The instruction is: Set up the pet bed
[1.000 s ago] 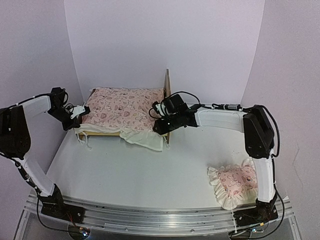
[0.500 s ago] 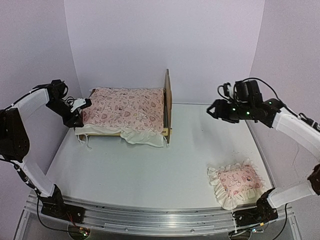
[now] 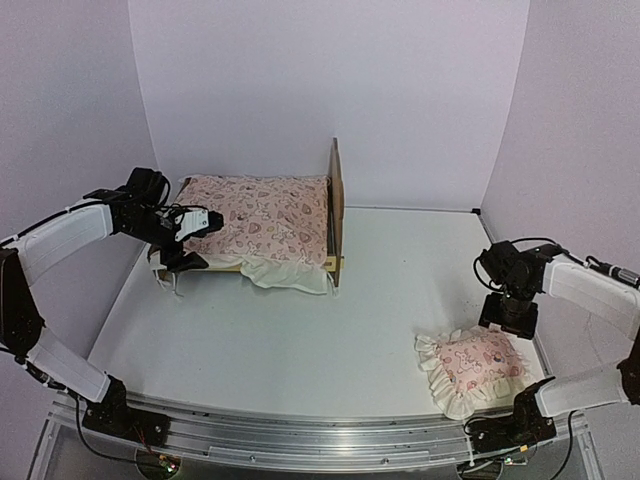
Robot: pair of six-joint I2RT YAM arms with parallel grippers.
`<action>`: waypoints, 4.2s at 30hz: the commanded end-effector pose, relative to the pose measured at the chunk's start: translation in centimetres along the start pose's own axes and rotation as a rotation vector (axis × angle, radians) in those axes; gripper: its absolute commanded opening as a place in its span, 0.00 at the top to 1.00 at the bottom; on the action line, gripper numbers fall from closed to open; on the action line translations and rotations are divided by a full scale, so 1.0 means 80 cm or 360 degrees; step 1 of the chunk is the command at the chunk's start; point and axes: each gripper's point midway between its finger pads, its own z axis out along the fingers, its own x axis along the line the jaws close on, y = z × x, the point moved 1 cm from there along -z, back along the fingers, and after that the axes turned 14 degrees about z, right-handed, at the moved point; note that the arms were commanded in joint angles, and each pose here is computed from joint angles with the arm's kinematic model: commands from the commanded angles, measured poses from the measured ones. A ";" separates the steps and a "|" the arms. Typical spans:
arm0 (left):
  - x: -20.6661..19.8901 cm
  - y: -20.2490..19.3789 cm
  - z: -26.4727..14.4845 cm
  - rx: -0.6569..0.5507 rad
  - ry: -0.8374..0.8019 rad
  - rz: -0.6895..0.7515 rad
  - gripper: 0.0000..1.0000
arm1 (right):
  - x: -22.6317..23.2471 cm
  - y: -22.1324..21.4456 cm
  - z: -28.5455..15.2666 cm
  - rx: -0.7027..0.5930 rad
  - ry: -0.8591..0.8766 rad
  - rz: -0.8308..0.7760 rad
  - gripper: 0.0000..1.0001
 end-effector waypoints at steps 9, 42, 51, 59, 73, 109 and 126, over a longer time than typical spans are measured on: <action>0.067 0.080 -0.038 -0.0501 0.0309 -0.0382 0.20 | -0.020 -0.071 0.066 0.0339 -0.0202 0.0058 0.58; 0.071 0.178 -0.123 -0.1169 -0.0028 -0.0823 0.15 | 0.405 -0.071 -0.516 -0.1360 0.1927 -0.1795 1.00; 0.059 0.202 -0.141 -0.1339 -0.0269 -0.0832 0.00 | 0.503 -0.127 -0.522 -0.1286 0.2108 -0.1701 1.00; 0.078 0.185 -0.106 -0.1250 -0.0223 -0.0958 0.03 | 0.504 -0.135 -0.524 -0.1277 0.2214 -0.1676 1.00; 0.180 0.207 -0.053 -0.1348 -0.0328 -0.1313 1.00 | 0.498 -0.029 -0.441 -0.1309 0.1704 -0.1176 0.51; 0.298 0.163 0.167 -0.0923 -0.0013 -0.1495 0.57 | 0.364 0.047 -0.339 -0.1194 0.1285 -0.0875 0.02; 0.341 0.158 0.054 -0.0596 0.0715 -0.0571 0.23 | 0.359 0.053 -0.267 -0.1033 0.1150 -0.0896 0.02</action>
